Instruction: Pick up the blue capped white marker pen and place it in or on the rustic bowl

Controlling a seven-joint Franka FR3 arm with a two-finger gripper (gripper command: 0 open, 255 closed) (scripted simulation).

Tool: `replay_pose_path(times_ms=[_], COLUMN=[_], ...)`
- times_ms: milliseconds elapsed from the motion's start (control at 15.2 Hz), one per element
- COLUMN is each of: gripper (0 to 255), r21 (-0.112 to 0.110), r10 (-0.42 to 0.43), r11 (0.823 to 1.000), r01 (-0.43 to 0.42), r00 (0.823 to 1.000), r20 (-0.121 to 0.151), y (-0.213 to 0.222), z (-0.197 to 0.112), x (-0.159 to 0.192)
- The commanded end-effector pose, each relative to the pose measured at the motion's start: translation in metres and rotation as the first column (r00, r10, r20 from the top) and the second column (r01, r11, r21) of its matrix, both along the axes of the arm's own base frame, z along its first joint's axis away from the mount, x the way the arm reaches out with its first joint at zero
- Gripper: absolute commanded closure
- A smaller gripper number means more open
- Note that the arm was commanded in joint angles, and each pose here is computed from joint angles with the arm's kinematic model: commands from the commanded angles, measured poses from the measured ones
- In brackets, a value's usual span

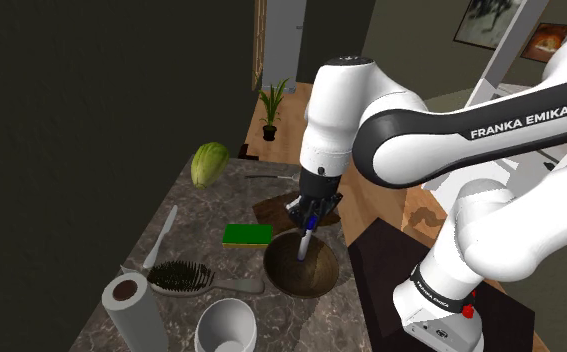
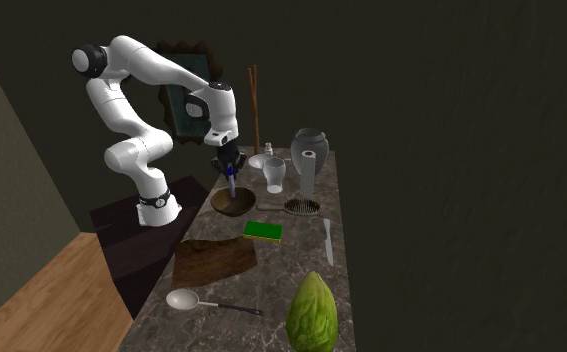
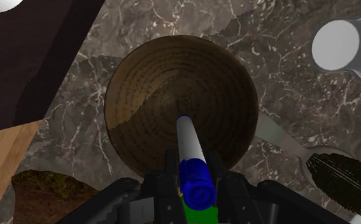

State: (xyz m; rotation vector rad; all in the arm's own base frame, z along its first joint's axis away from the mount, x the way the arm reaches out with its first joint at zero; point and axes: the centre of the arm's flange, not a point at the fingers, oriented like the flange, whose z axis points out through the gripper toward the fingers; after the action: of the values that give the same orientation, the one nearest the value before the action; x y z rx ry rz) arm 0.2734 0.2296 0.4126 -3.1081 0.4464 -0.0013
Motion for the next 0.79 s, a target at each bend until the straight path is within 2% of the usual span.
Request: replay_pose_path(times_ms=[0, 396, 462, 726], gripper=[255, 255, 0, 0], r21=[0.000, 0.000, 0.000, 0.000], r10=[0.000, 0.000, 0.000, 0.000], r11=[1.000, 1.000, 1.000, 1.000], r01=[0.000, 0.000, 0.000, 0.000], r00=[1.000, 1.000, 1.000, 1.000], r20=[0.001, 0.001, 0.001, 0.001], y=[0.0002, 0.0003, 0.0003, 0.0003], z=[-0.0027, -0.0026, -0.0026, -0.0026], x=[-0.0005, -0.0005, -0.0005, -0.0005])
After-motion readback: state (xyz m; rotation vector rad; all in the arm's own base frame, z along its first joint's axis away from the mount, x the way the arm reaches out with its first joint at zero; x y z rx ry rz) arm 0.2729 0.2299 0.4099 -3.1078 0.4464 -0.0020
